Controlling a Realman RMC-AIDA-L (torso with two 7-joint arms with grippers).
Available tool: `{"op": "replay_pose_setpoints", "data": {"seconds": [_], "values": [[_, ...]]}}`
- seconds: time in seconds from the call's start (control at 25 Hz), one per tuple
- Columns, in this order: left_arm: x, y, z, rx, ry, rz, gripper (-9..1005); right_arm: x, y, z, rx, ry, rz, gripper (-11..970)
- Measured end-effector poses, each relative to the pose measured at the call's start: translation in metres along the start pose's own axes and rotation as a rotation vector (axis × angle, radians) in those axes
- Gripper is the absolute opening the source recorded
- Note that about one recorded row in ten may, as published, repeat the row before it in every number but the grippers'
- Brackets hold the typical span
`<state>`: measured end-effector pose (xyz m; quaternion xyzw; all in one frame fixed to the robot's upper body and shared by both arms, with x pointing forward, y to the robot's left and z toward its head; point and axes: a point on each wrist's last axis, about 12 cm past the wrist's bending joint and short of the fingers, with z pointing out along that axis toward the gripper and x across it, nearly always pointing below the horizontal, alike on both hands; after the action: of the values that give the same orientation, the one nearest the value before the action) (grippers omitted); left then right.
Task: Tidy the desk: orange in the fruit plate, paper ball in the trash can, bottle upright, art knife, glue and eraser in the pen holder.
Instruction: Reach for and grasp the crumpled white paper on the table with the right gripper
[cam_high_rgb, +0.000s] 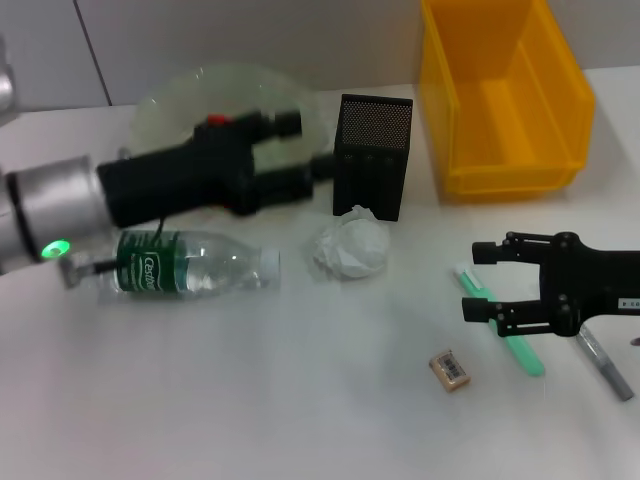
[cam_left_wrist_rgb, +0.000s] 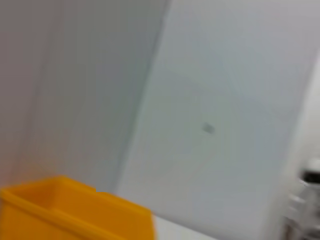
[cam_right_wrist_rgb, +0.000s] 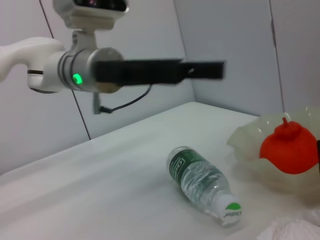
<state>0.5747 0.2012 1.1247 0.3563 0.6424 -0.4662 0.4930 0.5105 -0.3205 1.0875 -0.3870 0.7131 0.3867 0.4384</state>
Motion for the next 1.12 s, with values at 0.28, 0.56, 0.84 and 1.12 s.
{"op": "replay_pose_setpoints", "data": {"seconds": [0.28,0.56,0.84,1.12], "values": [[0.015,-0.015,-0.025,0.162,0.139,-0.011,814,-0.007,-0.004,0.001,0.003,0.0,0.026,818],[0.042,-0.024,-0.032,0.209,0.294,0.056,813,-0.014,-0.009,0.004,0.0,0.013,0.058,818],[0.049,-0.026,-0.034,0.201,0.288,0.08,813,-0.026,-0.013,0.006,-0.001,0.021,0.092,818],[0.049,-0.025,-0.037,0.183,0.28,0.078,812,-0.094,-0.022,0.018,0.037,0.22,0.165,818]]}}
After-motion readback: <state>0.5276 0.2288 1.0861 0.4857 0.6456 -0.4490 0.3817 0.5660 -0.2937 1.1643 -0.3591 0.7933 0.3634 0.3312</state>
